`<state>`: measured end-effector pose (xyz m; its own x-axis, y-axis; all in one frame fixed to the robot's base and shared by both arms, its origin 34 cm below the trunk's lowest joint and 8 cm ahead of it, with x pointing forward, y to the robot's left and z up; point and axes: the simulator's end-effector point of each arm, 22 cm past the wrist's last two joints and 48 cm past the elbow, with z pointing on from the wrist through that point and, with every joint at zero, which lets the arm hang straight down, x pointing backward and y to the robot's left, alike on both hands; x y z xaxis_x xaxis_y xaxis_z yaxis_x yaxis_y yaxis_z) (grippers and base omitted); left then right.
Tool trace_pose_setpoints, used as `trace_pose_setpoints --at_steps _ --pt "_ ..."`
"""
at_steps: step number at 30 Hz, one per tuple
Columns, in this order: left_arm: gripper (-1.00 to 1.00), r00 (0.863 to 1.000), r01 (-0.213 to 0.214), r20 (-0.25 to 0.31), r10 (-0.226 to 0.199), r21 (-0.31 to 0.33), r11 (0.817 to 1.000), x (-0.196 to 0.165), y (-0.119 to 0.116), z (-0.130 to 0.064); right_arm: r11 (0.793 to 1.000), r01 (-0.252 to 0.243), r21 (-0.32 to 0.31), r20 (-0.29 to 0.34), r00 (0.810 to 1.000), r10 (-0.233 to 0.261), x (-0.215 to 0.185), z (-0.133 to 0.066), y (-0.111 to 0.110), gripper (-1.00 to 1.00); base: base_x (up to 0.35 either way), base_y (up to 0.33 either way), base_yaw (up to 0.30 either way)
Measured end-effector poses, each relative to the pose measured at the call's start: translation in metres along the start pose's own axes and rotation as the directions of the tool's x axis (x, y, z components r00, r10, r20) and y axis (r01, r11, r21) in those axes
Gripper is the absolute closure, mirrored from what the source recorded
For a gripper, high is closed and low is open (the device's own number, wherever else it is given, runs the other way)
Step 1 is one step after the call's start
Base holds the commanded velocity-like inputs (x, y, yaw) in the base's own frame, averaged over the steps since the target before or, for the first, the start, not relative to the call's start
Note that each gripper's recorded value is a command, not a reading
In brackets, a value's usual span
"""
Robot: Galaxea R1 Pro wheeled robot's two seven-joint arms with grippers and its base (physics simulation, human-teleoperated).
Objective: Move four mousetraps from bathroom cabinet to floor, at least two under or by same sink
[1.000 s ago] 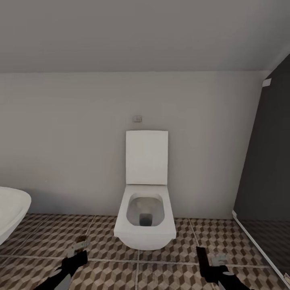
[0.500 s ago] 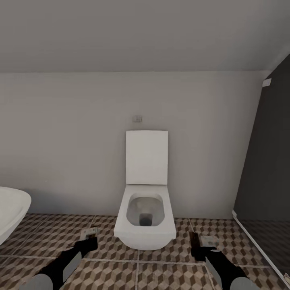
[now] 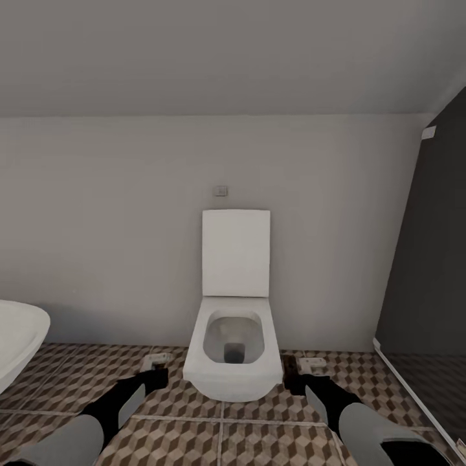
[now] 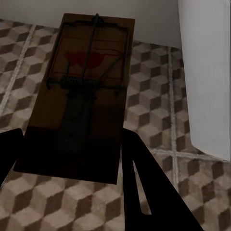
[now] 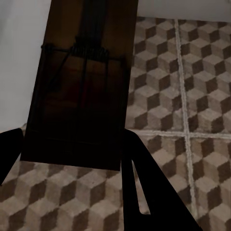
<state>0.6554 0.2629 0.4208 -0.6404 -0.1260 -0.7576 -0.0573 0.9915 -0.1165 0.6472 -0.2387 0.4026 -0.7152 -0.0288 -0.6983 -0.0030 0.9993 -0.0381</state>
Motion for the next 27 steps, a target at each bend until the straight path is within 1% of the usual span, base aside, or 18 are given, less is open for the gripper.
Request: trace_pose_setpoints --at_steps 4,12,14,16,19,23,27 --pt "1.00 1.000 -0.015 0.015 0.014 0.010 1.000 -0.007 -0.006 -0.001 1.000 0.009 0.003 0.006 1.000 -0.009 -0.003 0.000 0.000 1.00 0.000 0.000 0.000" --pt "1.00 1.000 -0.019 0.021 0.019 0.010 1.000 -0.010 -0.007 -0.001 1.000 0.020 0.010 0.013 1.000 -0.021 -0.007 -0.001 -0.001 1.00 0.000 0.000 0.000" --pt "1.00 1.000 -0.020 0.021 0.019 0.010 1.000 -0.010 -0.007 -0.001 1.000 0.020 0.010 0.013 1.000 -0.020 -0.007 -0.001 -0.001 1.00 0.000 0.000 0.000" --pt "1.00 0.999 -0.021 0.035 0.020 0.016 1.000 -0.014 -0.009 -0.001 1.000 0.007 0.017 0.027 1.000 -0.007 -0.013 -0.001 -0.009 1.00 0.000 0.000 0.000" --pt "1.00 0.998 -0.020 0.052 0.019 0.016 1.000 -0.018 -0.009 -0.001 1.000 0.005 0.017 0.032 0.999 -0.006 -0.015 -0.002 -0.009 1.00 0.000 0.000 0.000" --pt "1.00 0.999 -0.020 0.047 0.020 0.016 1.000 -0.017 -0.009 -0.002 1.000 0.011 0.019 0.035 0.999 -0.011 -0.017 -0.002 -0.008 1.00 0.000 0.000 0.000" --pt "1.00 0.998 -0.019 0.060 0.018 0.017 1.000 -0.020 -0.010 -0.002 1.000 0.013 0.022 0.053 0.999 -0.014 -0.025 -0.003 -0.009 1.00 0.000 0.000 0.000"
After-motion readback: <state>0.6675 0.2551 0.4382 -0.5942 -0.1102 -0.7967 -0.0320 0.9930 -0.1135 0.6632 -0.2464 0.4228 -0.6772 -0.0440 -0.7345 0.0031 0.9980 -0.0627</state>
